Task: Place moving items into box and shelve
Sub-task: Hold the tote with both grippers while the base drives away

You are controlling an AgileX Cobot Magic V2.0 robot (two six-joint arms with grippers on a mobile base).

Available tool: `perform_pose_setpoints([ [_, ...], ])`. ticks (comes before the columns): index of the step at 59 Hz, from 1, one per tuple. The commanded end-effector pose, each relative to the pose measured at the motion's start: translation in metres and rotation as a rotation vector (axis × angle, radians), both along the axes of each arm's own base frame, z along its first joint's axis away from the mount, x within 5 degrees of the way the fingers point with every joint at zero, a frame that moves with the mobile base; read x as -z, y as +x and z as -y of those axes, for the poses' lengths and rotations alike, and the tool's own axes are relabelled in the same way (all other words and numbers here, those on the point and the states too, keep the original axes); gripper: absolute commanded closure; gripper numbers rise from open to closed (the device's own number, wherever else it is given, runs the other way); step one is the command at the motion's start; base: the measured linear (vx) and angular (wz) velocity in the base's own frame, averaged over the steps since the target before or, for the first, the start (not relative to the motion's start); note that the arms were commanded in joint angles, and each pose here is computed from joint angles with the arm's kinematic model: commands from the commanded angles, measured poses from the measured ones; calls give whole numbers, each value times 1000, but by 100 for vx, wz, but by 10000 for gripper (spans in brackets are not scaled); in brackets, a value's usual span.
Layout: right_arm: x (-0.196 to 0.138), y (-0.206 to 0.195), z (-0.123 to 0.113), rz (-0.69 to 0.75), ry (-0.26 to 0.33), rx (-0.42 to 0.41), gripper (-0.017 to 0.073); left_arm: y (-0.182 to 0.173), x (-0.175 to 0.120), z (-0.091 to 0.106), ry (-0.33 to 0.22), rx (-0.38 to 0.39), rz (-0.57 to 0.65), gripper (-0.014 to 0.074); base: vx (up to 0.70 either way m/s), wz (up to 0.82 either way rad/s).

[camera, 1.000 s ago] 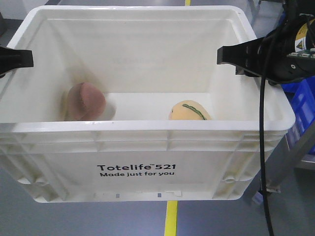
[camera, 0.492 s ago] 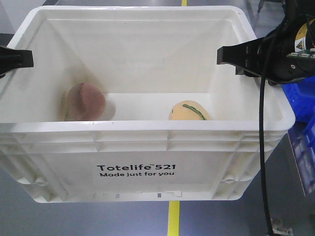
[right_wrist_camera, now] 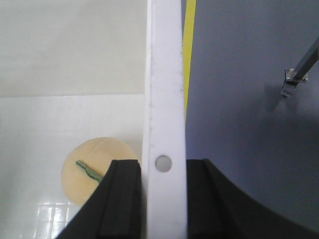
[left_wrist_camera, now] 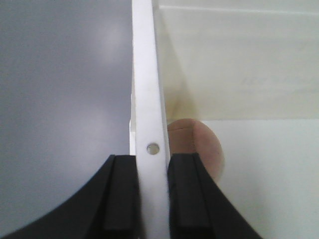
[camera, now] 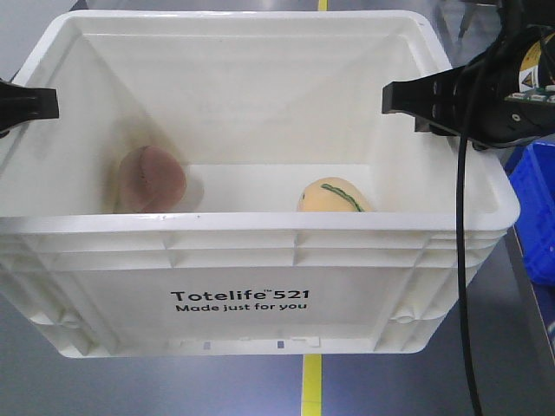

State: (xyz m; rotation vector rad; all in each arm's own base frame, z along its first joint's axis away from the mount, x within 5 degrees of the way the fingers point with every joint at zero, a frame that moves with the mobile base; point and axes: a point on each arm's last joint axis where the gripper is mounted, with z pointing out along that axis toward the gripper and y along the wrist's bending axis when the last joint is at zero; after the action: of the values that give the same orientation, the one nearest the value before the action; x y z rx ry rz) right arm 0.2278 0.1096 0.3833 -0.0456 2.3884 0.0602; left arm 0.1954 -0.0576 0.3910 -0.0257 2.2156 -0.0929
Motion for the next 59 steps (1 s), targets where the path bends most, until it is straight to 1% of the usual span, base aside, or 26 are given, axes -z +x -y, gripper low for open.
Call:
perform_pose_setpoints([
  [1,-30,-1,14,184,-59,5,474,-2,-28,-8,61,5,180,616,47,-6],
  [59,-30,-1,14,183,-59,5,474,-2,-28,-8,60,5,181,616,48,-7],
])
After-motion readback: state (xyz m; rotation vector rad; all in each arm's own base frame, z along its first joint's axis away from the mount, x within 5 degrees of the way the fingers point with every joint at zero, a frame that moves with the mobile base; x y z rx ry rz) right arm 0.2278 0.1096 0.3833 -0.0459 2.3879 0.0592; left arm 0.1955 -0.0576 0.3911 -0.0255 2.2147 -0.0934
